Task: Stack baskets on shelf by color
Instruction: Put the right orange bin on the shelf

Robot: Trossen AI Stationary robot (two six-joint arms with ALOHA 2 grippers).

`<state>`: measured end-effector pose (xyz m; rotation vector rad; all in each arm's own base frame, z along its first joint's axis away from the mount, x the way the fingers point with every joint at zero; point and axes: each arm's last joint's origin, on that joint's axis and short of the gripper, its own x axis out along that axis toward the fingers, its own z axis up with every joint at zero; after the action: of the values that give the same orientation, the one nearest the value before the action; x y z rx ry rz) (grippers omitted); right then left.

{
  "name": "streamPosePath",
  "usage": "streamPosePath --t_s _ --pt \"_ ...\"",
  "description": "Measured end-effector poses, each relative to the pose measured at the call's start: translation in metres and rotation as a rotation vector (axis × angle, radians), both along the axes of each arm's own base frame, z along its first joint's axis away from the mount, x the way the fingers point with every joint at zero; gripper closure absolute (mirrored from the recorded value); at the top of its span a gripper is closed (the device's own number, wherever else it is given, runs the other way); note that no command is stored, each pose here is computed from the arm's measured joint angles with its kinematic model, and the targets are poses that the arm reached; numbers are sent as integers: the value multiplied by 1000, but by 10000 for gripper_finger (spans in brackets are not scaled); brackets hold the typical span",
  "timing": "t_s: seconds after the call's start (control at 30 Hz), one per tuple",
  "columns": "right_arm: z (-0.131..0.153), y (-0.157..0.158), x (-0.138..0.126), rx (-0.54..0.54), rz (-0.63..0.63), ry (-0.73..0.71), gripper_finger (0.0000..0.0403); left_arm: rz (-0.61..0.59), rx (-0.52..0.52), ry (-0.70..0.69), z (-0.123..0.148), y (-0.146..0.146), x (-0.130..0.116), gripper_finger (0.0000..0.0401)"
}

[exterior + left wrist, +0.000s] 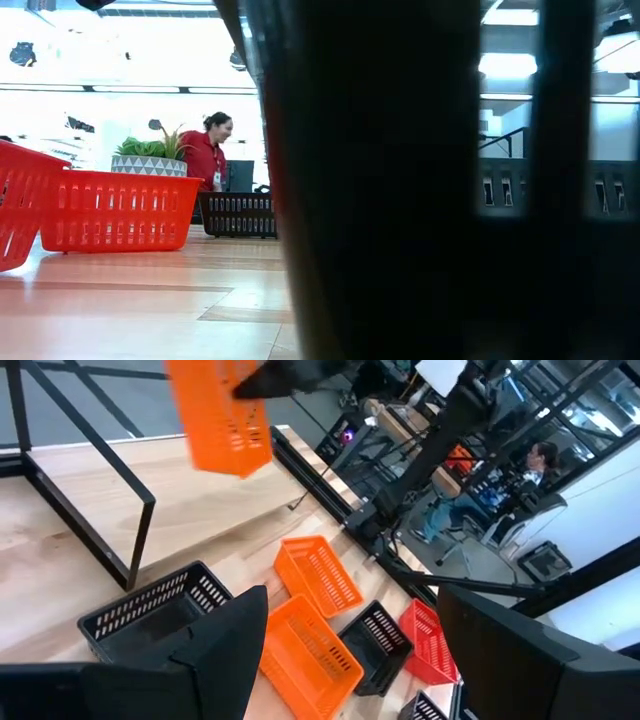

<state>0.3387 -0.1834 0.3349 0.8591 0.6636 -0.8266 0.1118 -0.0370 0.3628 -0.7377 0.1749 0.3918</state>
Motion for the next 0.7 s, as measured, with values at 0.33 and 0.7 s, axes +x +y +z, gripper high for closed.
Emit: streamPosePath --t_s 0.33,0.7 --pt "-67 -27 33 151 -33 97 385 42 15 -9 0 1 0 122" --pt "-93 -38 39 255 -91 103 327 47 14 -11 0 1 0 122"
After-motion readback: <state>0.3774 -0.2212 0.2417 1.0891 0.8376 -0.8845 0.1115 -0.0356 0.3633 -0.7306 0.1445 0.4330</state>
